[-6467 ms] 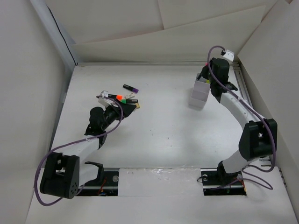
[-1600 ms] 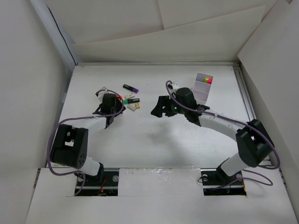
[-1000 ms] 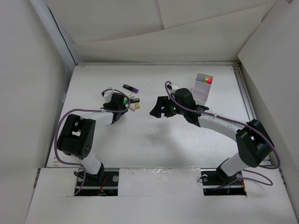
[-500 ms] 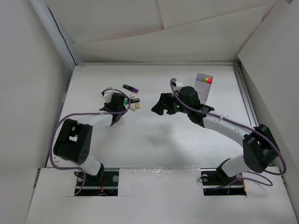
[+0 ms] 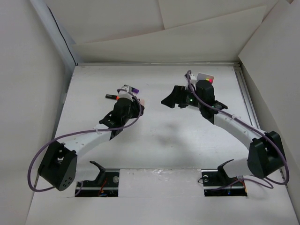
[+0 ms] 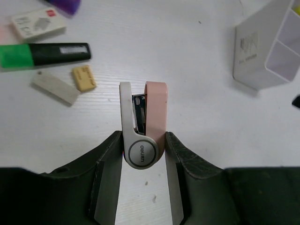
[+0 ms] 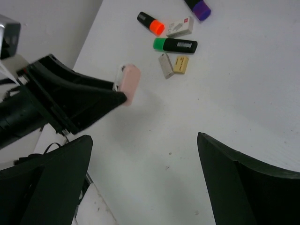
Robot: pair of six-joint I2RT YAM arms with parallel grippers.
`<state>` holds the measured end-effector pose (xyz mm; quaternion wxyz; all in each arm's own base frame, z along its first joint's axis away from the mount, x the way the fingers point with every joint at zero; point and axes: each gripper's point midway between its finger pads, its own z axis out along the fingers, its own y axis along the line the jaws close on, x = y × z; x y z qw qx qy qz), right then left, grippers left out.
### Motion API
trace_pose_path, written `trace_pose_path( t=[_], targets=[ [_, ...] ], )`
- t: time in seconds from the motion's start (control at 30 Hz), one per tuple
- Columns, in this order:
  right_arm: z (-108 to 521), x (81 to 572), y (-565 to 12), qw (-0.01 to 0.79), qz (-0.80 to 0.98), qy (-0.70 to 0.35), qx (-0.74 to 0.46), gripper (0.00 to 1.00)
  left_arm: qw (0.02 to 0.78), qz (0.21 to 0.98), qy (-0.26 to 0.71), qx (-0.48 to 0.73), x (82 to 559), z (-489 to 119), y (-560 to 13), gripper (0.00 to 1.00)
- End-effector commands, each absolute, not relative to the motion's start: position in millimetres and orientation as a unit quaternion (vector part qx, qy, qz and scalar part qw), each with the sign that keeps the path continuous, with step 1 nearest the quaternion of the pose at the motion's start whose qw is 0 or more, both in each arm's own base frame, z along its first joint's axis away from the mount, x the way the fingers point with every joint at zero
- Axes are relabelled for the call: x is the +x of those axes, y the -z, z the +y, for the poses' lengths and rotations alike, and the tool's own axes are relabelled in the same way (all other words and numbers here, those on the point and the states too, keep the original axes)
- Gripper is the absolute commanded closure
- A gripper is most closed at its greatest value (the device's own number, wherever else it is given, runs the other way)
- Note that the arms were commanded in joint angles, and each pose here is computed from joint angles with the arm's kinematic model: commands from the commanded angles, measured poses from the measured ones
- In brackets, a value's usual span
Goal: Sort the stationery into containers
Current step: Pick up the stationery from the center of the board.
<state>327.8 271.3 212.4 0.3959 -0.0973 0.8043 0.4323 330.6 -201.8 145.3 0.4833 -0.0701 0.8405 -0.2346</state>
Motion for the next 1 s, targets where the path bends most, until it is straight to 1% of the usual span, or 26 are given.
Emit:
trace_pose_path(
  t=[0.0, 0.13, 0.2, 0.33, 0.4, 0.5, 0.63, 0.67, 0.7, 0.9, 0.93, 0.97],
  targets=[
    [270, 324, -245, 0.414, 0.771, -0.469, -0.119, 0.01, 0.504, 0.809, 0.300, 0.023, 310, -247, -170, 0.99],
    [277, 326, -245, 0.399, 0.770, -0.481, -0.125, 0.01, 0.504, 0.796, 0.327, 0.072, 293, -265, -172, 0.99],
    [284, 328, -234, 0.380, 0.778, -0.485, -0.124, 0.01, 0.506, 0.782, 0.352, 0.092, 286, -272, -177, 0.99],
    [287, 334, -217, 0.361, 0.790, -0.482, -0.114, 0.01, 0.514, 0.769, 0.365, 0.103, 282, -274, -187, 0.99],
    [291, 330, -208, 0.350, 0.795, -0.482, -0.116, 0.01, 0.509, 0.770, 0.368, 0.113, 278, -274, -180, 0.99],
    [298, 329, -205, 0.343, 0.789, -0.496, -0.114, 0.01, 0.511, 0.758, 0.386, 0.124, 274, -279, -189, 0.99],
    [313, 317, -195, 0.321, 0.787, -0.512, -0.125, 0.01, 0.510, 0.750, 0.400, 0.134, 271, -284, -194, 0.99],
    [314, 318, -199, 0.329, 0.781, -0.515, -0.128, 0.02, 0.508, 0.749, 0.403, 0.137, 269, -285, -194, 0.99],
    [317, 314, -191, 0.317, 0.787, -0.515, -0.124, 0.02, 0.504, 0.750, 0.402, 0.144, 267, -285, -189, 0.99],
    [329, 312, -181, 0.300, 0.782, -0.530, -0.132, 0.17, 0.497, 0.753, 0.404, 0.154, 267, -289, -182, 0.99],
    [331, 312, -177, 0.293, 0.783, -0.533, -0.130, 0.22, 0.497, 0.753, 0.404, 0.154, 267, -289, -182, 0.99],
    [331, 312, -177, 0.293, 0.783, -0.533, -0.130, 0.31, 0.493, 0.756, 0.402, 0.154, 267, -289, -178, 0.99]
  ],
)
